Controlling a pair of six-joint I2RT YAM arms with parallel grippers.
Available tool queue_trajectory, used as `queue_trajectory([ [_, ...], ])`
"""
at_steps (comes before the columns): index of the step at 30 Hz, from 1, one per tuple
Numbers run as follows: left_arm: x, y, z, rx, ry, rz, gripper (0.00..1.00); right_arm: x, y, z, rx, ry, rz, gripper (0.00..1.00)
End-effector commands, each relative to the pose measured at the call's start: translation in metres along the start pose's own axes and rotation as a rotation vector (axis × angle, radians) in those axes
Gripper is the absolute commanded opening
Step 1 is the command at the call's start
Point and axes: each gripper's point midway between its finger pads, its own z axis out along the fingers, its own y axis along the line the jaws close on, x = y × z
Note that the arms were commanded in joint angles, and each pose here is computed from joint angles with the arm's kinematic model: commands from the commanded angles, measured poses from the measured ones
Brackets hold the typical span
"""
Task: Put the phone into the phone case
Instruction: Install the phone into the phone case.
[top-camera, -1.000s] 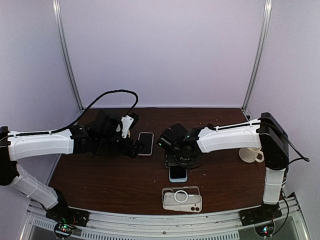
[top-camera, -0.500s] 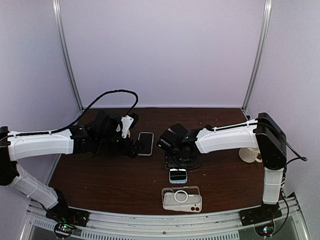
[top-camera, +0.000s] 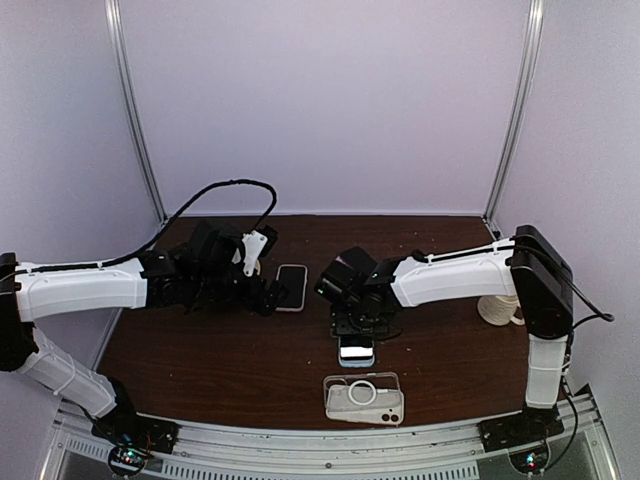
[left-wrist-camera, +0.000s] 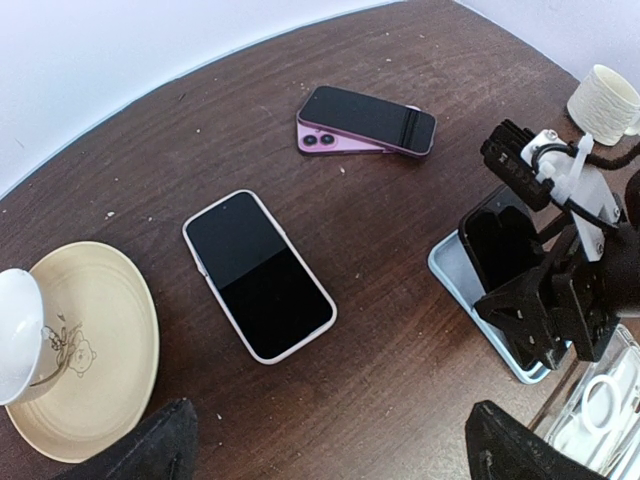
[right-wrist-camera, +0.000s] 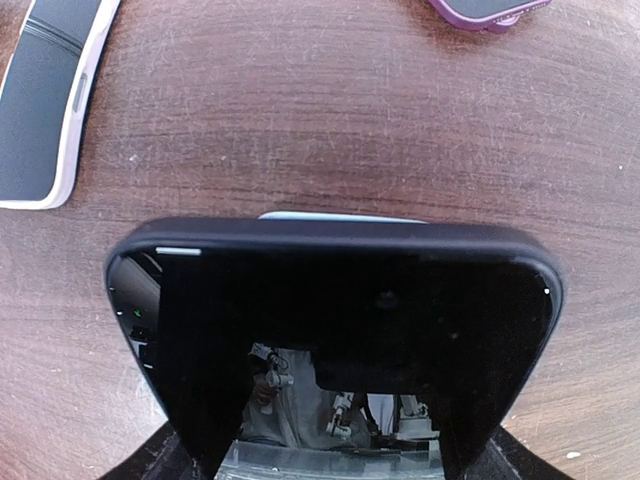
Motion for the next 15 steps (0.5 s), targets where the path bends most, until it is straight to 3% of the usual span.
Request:
queue_trajectory([
  [1,-0.014,-0.001,-0.008,0.013,-0.045,0.008,0.98,0.015,-0.018,0.014,0.071,0.04,-0.011,0.79],
  [6,-0.014,-0.001,-0.008,0.012,-0.043,0.009,0.97,0.012,-0.018,0.014,0.074,0.036,-0.018,0.85],
  [15,-0.014,0.0,-0.008,0.007,-0.041,0.014,0.98,0.003,-0.016,0.003,0.071,0.019,-0.043,0.85],
])
